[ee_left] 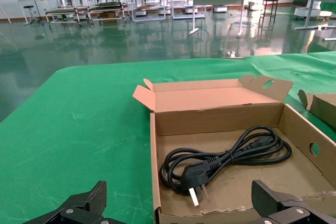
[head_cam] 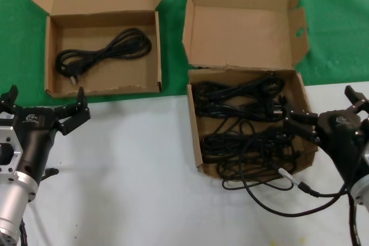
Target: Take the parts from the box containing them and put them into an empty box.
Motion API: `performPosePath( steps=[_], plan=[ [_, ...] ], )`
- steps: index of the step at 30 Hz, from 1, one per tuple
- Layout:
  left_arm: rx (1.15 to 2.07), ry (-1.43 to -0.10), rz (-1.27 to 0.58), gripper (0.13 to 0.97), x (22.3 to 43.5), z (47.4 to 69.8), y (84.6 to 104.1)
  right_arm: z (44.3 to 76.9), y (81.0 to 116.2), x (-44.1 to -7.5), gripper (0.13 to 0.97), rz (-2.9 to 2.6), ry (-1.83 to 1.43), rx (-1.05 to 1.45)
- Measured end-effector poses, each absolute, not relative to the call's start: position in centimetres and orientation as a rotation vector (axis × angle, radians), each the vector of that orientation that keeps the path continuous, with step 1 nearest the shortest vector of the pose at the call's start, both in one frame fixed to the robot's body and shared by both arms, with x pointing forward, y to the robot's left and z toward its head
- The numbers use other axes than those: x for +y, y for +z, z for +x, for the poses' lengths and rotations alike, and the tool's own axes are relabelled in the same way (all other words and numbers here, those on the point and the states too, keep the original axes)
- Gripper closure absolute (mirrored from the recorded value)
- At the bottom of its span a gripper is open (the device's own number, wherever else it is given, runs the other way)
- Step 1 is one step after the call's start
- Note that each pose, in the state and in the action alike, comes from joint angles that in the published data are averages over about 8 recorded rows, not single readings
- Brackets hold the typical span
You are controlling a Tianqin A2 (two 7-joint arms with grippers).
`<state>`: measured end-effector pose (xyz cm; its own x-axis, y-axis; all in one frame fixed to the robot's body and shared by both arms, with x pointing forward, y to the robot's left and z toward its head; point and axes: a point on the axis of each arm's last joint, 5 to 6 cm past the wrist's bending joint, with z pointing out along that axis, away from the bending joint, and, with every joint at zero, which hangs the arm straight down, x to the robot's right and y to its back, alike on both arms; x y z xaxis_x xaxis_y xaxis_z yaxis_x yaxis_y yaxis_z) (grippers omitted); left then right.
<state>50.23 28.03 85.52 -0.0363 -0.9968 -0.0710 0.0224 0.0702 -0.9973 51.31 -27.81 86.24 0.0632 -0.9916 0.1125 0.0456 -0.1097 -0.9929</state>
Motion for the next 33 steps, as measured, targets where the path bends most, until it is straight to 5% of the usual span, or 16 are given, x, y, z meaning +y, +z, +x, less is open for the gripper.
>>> performPosePath(
  steps=[33],
  plan=[
    [1.253, -1.194, -1.124, 0.132, 28.03, 50.23, 85.52, 51.31, 86.24, -27.81, 0.13, -1.289, -1.261, 1.075]
  ],
)
